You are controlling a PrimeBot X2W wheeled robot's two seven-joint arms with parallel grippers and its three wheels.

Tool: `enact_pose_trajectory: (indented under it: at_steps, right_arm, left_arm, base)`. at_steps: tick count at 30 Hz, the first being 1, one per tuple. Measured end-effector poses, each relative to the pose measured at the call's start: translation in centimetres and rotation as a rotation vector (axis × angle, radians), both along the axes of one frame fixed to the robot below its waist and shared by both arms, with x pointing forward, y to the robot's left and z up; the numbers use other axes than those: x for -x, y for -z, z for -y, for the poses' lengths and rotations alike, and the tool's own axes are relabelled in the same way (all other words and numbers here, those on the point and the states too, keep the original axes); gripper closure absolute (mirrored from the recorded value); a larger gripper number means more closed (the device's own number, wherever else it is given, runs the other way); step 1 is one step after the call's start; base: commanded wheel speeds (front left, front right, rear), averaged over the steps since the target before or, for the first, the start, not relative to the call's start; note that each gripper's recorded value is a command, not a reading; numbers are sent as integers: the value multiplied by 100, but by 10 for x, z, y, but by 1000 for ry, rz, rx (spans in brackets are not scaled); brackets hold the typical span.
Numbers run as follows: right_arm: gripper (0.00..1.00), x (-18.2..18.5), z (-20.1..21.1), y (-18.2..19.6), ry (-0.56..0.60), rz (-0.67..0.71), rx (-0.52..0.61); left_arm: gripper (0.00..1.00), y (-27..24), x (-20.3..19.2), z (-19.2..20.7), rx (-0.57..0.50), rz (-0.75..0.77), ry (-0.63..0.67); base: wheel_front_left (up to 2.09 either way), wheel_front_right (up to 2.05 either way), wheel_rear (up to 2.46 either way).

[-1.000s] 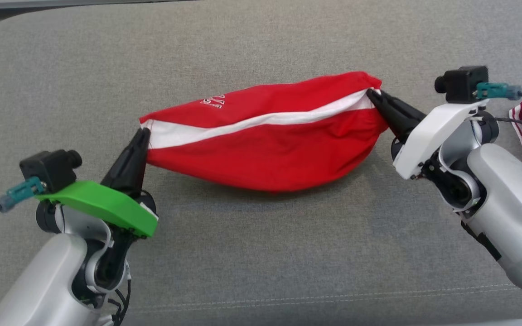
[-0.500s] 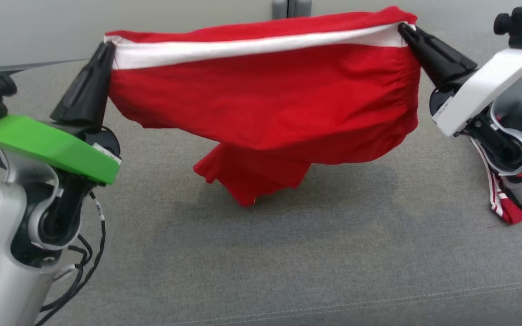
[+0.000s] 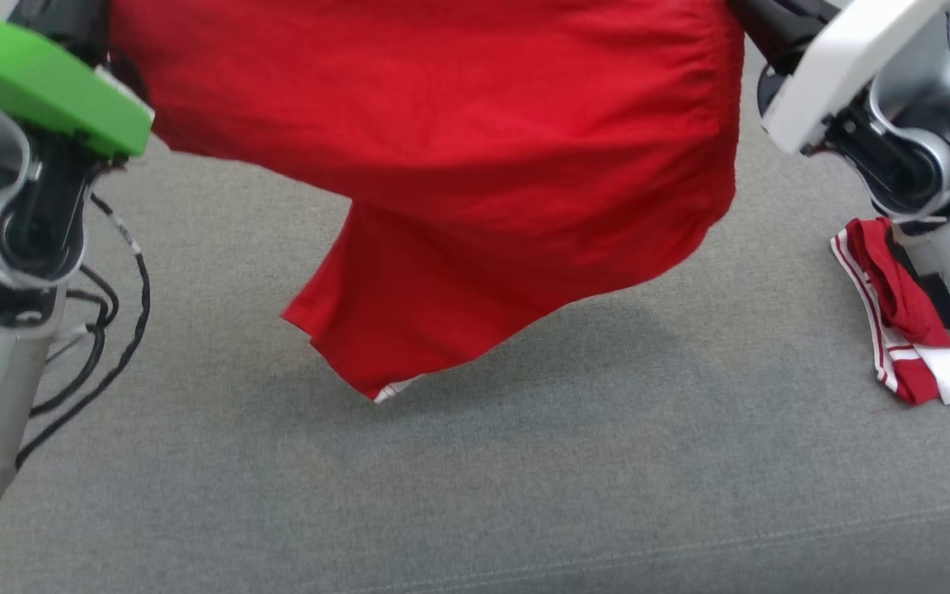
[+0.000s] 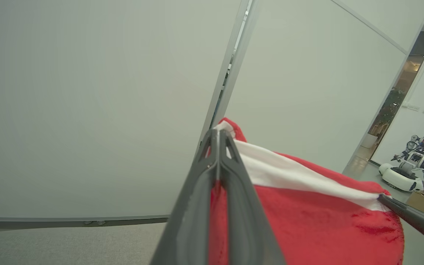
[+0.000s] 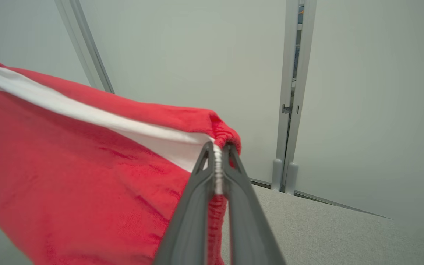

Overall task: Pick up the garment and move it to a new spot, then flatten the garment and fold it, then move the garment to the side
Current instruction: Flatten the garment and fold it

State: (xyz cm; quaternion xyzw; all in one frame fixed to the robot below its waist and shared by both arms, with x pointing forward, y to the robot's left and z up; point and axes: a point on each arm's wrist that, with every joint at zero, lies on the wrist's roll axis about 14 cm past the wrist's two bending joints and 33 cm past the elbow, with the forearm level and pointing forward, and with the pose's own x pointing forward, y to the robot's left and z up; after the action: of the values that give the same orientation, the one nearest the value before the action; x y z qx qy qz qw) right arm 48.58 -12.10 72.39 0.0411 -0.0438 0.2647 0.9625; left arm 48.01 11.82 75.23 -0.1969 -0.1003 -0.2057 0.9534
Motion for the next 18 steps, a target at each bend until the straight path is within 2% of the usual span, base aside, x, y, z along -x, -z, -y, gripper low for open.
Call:
enact_pose_trajectory:
  at_steps: [5, 11, 13, 15, 16, 18]
  right_arm:
    - [100, -45, -7, -12, 59, 56, 23]
    - [100, -100, -13, -28, 132, 207, 30]
    - [100, -117, -15, -13, 139, 198, 36]
    - [100, -132, -16, 19, 144, 143, 33]
    - [100, -132, -16, 19, 144, 143, 33]
    - [100, -141, -23, 59, 128, 74, 57]
  left_arm:
    - [100, -6, -50, -2, -32, 15, -94]
    - [100, -36, -94, 4, 14, 168, -151]
    - [100, -22, -108, 8, 24, 157, -145]
    - [100, 15, -120, 17, -8, 97, -120]
    - [100, 15, -120, 17, -8, 97, -120]
    - [100, 56, -129, 18, -19, 27, -110]
  base:
    - [0, 0, 0]
    - [0, 0, 0]
    - [0, 0, 0]
    - [0, 0, 0]
    - [0, 0, 0]
    - [0, 0, 0]
